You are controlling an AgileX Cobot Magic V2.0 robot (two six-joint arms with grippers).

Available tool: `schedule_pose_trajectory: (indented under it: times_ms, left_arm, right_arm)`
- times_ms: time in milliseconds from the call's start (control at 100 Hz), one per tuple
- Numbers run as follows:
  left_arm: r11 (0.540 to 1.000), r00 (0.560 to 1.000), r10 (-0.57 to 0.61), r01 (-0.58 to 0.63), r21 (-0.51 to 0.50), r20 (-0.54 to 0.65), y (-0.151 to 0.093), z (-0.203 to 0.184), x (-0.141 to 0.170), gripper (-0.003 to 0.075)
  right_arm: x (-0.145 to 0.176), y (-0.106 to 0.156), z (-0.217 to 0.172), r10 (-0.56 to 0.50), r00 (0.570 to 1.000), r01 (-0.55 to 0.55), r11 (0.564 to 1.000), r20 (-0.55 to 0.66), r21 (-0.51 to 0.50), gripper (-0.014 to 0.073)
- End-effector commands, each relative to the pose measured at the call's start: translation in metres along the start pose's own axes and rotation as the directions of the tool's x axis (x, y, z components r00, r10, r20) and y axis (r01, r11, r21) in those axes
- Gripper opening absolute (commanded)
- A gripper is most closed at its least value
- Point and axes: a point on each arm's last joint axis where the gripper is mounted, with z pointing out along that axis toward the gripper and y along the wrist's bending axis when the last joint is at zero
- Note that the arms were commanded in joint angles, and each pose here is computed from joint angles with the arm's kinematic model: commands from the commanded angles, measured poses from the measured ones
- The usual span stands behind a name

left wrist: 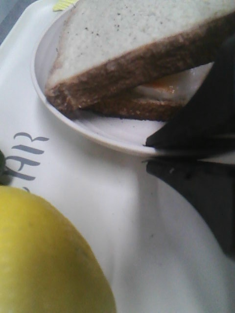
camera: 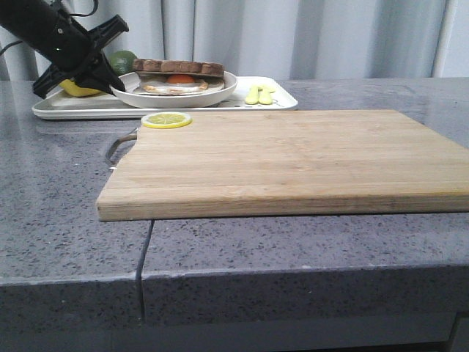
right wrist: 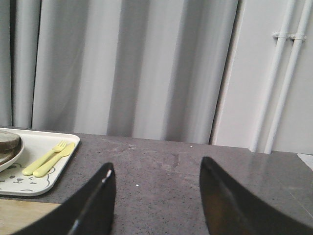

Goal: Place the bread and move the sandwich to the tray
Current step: 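Lower the plate onto the white tray and open the left gripper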

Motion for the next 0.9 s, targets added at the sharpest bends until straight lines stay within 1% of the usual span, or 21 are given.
schedule_pose_trajectory:
  times_ms: [0, 390, 460, 640, 710, 780, 890]
  left_arm:
    - [0.996, 0.992, -0.008, -0.003, 0.084, 0.123, -0.0355, -0.0354, -0.0199, -0.002]
    - [0.996, 0.992, -0.008, -0.003, 0.084, 0.123, -0.0355, -0.0354, -0.0199, -0.0009]
    - [0.996, 0.993, -0.008, -0.003, 0.084, 0.122, -0.0355, -0.0353, -0.0197, 0.0028]
    - [0.996, 0.993, -0.007, -0.003, 0.084, 0.118, -0.0355, -0.0353, -0.0193, 0.0181]
    - [0.996, 0.993, -0.007, -0.003, 0.084, 0.118, -0.0355, -0.0353, -0.0193, 0.0217]
    - [0.996, 0.993, -0.007, -0.003, 0.085, 0.115, -0.0356, -0.0353, -0.0191, 0.0235]
    - [0.996, 0.995, -0.006, -0.002, 0.084, 0.103, -0.0347, -0.0356, -0.0185, 0.0236]
  right_arm:
    - [-0.0106, -0.0036, 0.0001, -0.017, 0.999, 0.016, 0.999, 0.042, 0.032, 0.0402]
    - [-0.0106, -0.0036, 0.0001, -0.017, 0.999, 0.016, 0.999, 0.042, 0.032, 0.0402]
    - [-0.0106, -0.0036, 0.0001, -0.017, 0.999, 0.016, 0.999, 0.042, 0.032, 0.0402]
    - [-0.0106, -0.0036, 0.0001, -0.017, 0.999, 0.016, 0.999, 0.042, 0.032, 0.0402]
    - [-0.0106, -0.0036, 0.0001, -0.017, 0.999, 0.016, 0.999, 0.042, 0.032, 0.0402]
    - [-0.0106, -0.0037, 0.0001, -0.017, 0.999, 0.016, 0.999, 0.043, 0.033, 0.0402]
    - [-0.0106, -0.0037, 0.0001, -0.017, 0.999, 0.016, 0.999, 0.043, 0.033, 0.0402]
